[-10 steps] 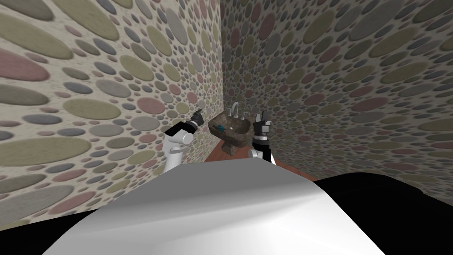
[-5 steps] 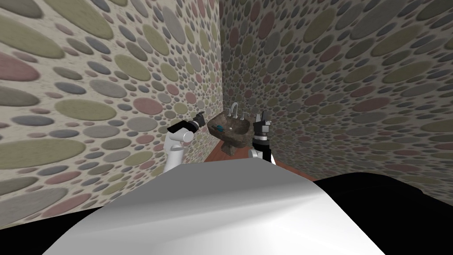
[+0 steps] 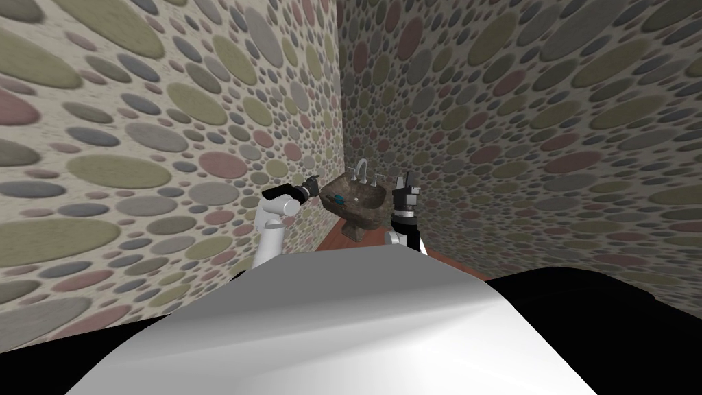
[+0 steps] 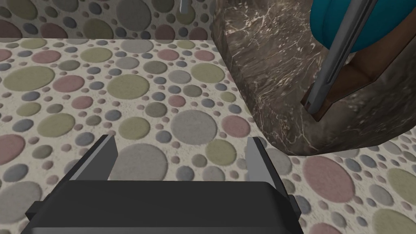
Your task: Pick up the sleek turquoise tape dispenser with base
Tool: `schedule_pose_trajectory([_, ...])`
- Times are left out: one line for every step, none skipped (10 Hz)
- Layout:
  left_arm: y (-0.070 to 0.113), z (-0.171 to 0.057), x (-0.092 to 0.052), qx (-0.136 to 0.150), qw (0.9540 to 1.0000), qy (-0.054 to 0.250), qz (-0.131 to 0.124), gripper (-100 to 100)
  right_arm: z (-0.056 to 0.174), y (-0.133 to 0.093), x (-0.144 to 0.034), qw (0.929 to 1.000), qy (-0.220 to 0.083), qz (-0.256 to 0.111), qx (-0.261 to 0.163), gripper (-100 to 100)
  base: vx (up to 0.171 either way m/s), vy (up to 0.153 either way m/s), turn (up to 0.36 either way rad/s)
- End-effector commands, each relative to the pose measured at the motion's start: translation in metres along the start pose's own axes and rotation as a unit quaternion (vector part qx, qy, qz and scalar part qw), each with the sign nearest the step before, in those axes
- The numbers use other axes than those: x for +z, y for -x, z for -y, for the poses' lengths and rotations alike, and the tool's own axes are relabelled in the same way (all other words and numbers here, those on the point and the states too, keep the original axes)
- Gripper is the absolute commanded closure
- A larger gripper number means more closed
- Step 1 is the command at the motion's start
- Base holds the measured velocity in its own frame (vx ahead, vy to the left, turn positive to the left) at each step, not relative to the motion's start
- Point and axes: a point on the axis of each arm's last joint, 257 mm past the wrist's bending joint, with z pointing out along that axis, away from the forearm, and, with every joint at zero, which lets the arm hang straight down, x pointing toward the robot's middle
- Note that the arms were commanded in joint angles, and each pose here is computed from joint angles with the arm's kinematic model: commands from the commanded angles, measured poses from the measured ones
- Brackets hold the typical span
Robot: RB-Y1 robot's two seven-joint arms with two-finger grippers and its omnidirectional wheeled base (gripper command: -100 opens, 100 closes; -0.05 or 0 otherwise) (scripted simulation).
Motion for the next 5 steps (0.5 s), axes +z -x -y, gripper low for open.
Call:
schedule_pose_trajectory([-0.001,-0.011,0.000,0.000,0.9998,0.021,-0.001,-100,0.000,0.000,0.000,1.0000,0.000,0.000,0.000,0,0.006,-0.015,0.002])
schedule_pose_trajectory([-0.001,-0.014,0.004,0.003,0.9993,0.038,-0.007,-100,0.000,0.000,0.000,1.0000,0.000,0.000,0.000,0,0.014,-0.033,-0.035])
schedule_pose_trajectory([-0.001,-0.022,0.003,0.003,0.9986,0.053,-0.008,-100,0.000,0.000,0.000,1.0000,0.000,0.000,0.000,0,0.018,-0.037,-0.015])
schedule_pose_trajectory([-0.001,-0.024,0.003,0.003,0.9984,0.057,-0.008,-100,0.000,0.000,0.000,1.0000,0.000,0.000,0.000,0,0.009,-0.019,0.009])
schedule_pose_trajectory([-0.001,-0.029,0.006,0.007,0.9970,0.076,-0.013,-100,0.000,0.000,0.000,1.0000,0.000,0.000,0.000,0,0.017,-0.038,-0.040])
